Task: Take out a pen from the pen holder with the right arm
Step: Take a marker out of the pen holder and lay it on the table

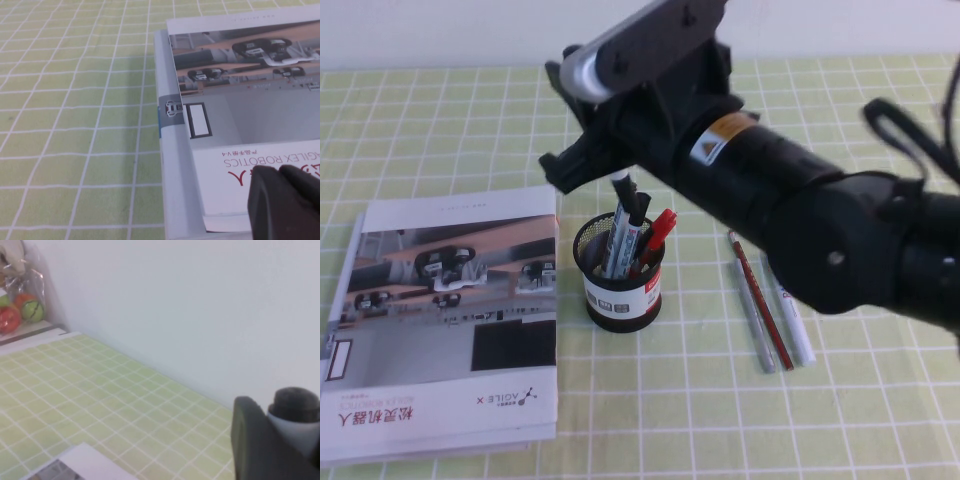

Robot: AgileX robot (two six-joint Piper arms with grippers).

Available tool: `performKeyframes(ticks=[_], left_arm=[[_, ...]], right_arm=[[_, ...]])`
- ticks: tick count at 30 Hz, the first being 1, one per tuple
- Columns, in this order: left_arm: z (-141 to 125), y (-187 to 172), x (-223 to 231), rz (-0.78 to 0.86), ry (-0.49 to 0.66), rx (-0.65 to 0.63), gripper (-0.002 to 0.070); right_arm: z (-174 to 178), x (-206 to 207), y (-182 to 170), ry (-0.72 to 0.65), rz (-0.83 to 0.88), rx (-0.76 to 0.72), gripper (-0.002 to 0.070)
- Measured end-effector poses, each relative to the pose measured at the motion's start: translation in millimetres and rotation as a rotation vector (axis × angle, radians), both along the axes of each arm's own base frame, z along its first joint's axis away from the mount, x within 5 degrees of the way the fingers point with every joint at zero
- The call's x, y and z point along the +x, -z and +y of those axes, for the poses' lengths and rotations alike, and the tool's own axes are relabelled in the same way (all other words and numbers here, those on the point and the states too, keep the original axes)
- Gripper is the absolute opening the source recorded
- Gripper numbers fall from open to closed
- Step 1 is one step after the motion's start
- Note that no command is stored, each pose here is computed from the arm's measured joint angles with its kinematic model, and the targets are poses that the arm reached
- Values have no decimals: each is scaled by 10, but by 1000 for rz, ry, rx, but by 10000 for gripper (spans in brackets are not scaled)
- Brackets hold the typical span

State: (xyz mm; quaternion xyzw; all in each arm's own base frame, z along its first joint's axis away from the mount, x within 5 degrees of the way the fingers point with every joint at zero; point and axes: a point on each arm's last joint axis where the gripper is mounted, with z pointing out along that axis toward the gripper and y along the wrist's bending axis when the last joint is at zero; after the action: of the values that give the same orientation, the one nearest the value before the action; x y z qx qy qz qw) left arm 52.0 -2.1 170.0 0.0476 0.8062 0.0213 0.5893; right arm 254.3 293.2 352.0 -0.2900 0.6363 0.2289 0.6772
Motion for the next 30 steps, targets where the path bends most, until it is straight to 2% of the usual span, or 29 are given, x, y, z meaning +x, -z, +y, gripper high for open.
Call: performKeyframes(ticks=[4, 11, 22, 30], left_arm=[[0, 0, 0, 0, 0, 0, -6], [0, 0, 0, 0, 0, 0, -6], [0, 0, 0, 0, 0, 0, -6], [0, 0, 0, 0, 0, 0, -6]], right_arm=[[-127, -55, -150, 30, -8, -26, 106], [-414, 104, -168, 67, 71, -91, 106], [-1032, 466, 65, 163, 444, -110, 106], [-1094, 435, 282, 218, 728, -109, 106]])
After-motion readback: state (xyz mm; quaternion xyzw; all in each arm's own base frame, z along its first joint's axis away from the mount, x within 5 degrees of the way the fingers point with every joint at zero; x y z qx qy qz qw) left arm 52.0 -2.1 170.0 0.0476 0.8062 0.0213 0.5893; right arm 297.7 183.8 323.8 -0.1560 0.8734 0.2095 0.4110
